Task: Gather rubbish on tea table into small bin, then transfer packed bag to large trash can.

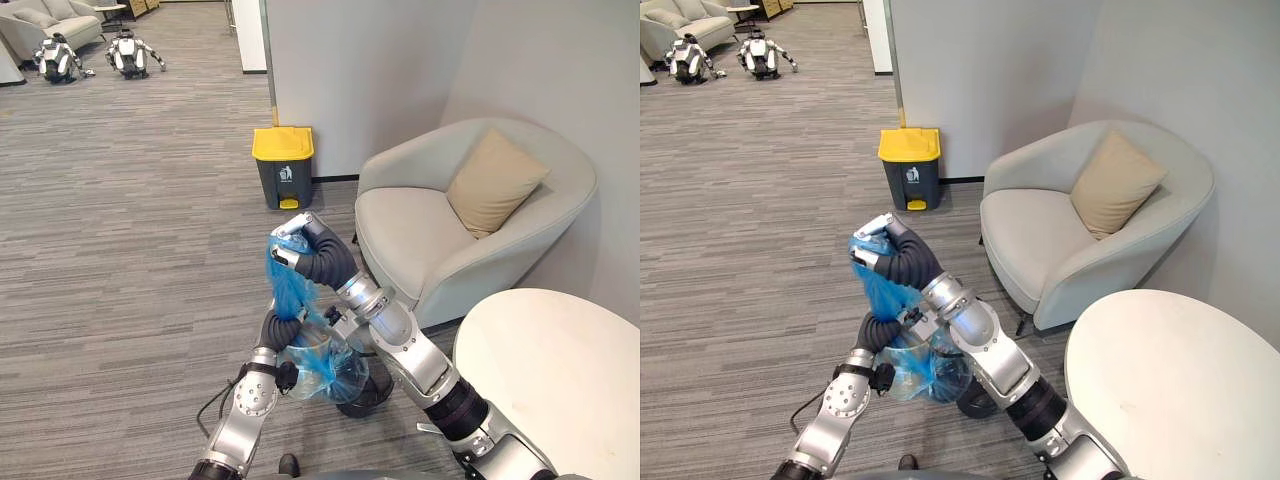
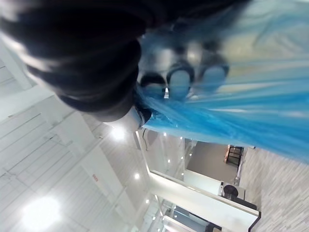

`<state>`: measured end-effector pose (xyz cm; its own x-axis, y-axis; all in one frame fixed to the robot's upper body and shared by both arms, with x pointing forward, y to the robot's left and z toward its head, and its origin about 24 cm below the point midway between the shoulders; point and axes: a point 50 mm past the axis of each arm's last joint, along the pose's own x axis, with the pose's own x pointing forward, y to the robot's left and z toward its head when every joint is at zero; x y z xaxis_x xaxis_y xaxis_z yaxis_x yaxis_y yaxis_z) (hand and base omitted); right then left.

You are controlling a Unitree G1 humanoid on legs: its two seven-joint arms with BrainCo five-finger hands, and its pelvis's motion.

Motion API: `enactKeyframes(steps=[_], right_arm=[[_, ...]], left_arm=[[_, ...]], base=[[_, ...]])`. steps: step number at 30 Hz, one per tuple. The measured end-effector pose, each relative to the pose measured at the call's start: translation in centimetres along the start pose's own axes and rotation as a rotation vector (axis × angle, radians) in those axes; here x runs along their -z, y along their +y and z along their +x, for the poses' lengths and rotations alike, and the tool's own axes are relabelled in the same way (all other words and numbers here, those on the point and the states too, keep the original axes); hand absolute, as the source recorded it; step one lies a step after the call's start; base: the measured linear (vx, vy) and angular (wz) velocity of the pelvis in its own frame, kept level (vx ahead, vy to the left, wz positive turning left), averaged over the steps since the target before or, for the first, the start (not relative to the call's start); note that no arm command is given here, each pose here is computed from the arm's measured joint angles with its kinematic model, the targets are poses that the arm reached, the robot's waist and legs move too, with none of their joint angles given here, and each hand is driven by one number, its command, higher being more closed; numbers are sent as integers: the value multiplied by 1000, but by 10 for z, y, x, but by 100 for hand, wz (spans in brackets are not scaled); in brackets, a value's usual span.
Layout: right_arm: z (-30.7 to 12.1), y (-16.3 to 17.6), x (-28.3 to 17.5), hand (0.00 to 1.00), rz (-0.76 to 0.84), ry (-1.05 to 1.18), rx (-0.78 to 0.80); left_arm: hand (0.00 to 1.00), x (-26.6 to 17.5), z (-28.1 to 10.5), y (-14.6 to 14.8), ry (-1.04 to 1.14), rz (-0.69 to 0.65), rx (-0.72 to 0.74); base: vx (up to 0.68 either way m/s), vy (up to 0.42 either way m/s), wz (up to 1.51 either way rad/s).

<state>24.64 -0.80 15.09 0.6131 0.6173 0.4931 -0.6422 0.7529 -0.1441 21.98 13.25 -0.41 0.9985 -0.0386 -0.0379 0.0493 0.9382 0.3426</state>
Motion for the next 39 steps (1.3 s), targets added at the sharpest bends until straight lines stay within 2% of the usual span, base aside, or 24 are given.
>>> enactKeyframes(steps=[3, 15, 19, 23, 27, 30, 33, 35, 39], right_arm=[[-6, -4, 3, 0, -49, 12, 17], [-34, -19, 16, 0, -453, 109, -42], [-46, -39, 0, 0, -627, 66, 39], [-64, -55, -11, 0, -732, 48, 147], [-93, -67, -4, 0, -728, 159, 260], [-117, -74, 2, 0, -653, 239, 392], [-143, -82, 21, 0, -527, 362, 525], [-170, -82, 47, 0, -368, 505, 586], [-206, -72, 84, 0, -195, 723, 600]], left_arm=[[100, 2, -1, 1, 18, 4, -4], [100, 7, -2, 23, 32, 45, -93], [100, 12, -5, 32, 54, 99, -125], [100, 20, -10, 46, 88, 139, -189], [100, 33, -19, 56, 153, 154, -230], [100, 49, -31, 62, 234, 161, -254], [100, 66, -43, 67, 317, 165, -273], [100, 79, -51, 70, 389, 167, -266], [100, 95, -60, 69, 477, 164, -239]], base=[[0, 0, 0], [0, 0, 0], [0, 0, 0], [0, 0, 0], [0, 0, 0], [0, 0, 0], [0, 0, 0], [0, 0, 4], [2, 1, 10]])
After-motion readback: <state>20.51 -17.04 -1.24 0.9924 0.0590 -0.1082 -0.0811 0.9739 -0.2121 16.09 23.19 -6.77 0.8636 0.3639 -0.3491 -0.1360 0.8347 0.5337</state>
